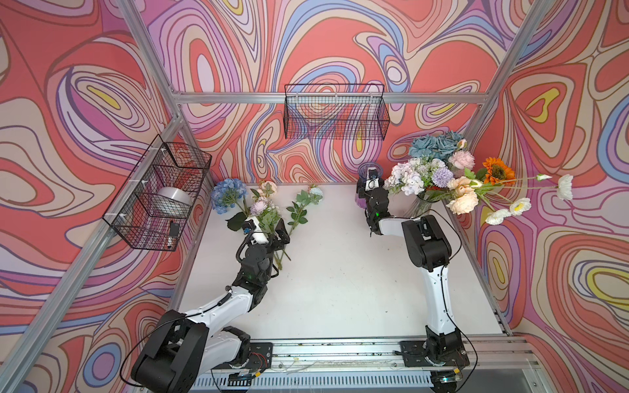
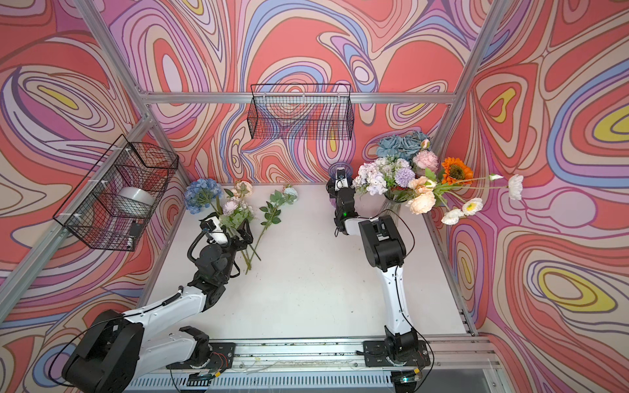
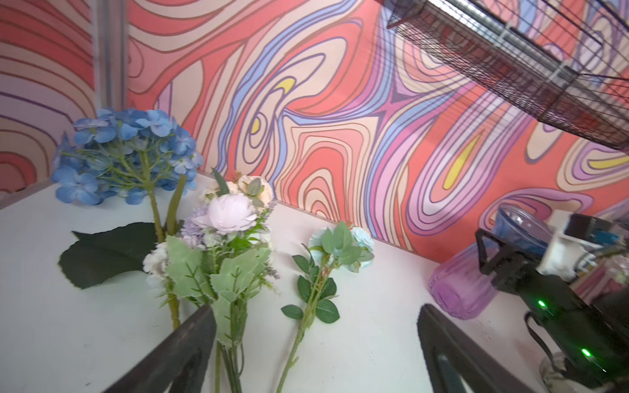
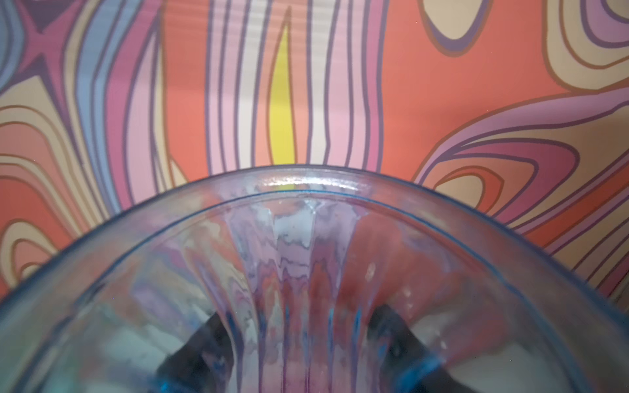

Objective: Arrange the flowers into the vase

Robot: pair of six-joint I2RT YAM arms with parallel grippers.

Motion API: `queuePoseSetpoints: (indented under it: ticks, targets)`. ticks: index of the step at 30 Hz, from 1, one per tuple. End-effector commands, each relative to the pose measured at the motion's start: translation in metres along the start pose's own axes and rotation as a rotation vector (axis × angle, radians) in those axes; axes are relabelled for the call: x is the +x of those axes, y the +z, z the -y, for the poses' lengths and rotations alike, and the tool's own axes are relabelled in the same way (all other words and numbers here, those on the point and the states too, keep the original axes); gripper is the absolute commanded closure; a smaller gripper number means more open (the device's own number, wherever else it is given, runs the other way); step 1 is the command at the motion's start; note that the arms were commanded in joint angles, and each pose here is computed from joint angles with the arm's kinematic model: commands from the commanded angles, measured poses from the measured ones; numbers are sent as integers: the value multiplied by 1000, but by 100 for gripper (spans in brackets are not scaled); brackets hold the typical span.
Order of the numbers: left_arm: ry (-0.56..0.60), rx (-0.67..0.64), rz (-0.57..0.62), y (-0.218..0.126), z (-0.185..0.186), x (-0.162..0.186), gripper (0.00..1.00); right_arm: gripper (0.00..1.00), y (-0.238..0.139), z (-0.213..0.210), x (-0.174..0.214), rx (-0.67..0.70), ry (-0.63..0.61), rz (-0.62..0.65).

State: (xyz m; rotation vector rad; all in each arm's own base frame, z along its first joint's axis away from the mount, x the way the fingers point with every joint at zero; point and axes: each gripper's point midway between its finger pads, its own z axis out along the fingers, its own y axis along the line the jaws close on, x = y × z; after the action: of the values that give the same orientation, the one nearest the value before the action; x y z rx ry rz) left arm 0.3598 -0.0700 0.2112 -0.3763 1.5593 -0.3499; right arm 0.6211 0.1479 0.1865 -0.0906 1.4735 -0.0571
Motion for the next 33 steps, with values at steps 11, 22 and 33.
queuePoseSetpoints:
  ticks: [11,22,33]
  targets:
    - [-69,-74,-116,-27,-31,23,5,62,-152,-118,-60,-257,-13,41]
    - [-56,-37,-194,-32,-22,28,6,59,-232,-160,-74,-364,15,-3]
    - [-18,26,-267,-21,-4,38,6,30,-247,-139,-59,-337,29,-100]
